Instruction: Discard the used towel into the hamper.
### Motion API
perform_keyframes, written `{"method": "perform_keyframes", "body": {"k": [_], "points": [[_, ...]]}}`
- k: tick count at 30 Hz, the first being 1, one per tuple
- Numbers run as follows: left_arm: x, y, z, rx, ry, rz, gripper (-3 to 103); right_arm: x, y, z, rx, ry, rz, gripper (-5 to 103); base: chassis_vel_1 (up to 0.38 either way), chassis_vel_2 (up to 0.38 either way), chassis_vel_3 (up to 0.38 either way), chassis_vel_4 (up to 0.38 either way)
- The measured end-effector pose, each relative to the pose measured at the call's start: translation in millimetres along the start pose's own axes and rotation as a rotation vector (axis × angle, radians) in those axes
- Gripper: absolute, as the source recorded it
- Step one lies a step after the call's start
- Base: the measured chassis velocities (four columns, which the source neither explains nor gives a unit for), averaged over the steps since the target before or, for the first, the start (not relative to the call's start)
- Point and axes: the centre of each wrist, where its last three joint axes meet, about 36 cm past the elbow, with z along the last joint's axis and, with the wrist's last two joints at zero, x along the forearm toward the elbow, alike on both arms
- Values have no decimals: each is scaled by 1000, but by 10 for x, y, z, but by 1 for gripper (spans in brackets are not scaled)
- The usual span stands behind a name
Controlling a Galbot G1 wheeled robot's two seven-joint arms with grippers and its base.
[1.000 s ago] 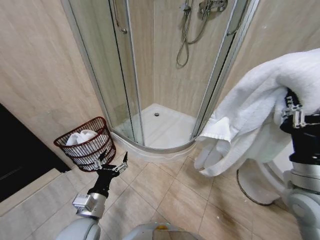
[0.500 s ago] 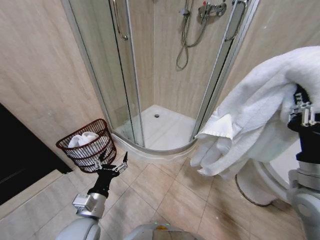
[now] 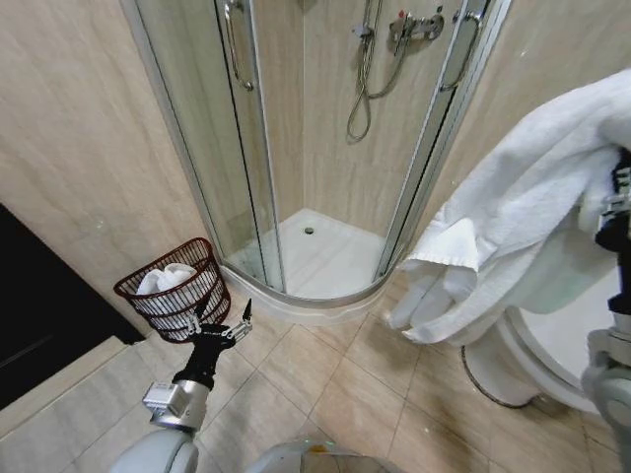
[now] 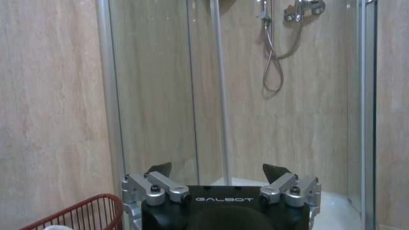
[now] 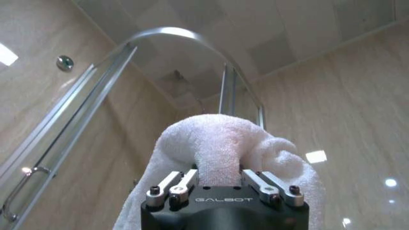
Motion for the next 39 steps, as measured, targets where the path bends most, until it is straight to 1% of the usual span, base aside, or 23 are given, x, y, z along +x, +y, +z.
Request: {"method": "perform_keyframes", "body": {"k": [13,29,39], "points": [[0,0,0,0,0,0,93,-63,-14,-32,-8,-27,-8,21,0,0,0,0],[0,0,0,0,0,0,93,-106,-165,-178,1,-67,-2,21,0,0,0,0],[0,0,0,0,0,0,93,-109,-167,-183,-8,-68,-9,21,0,0,0,0]]}}
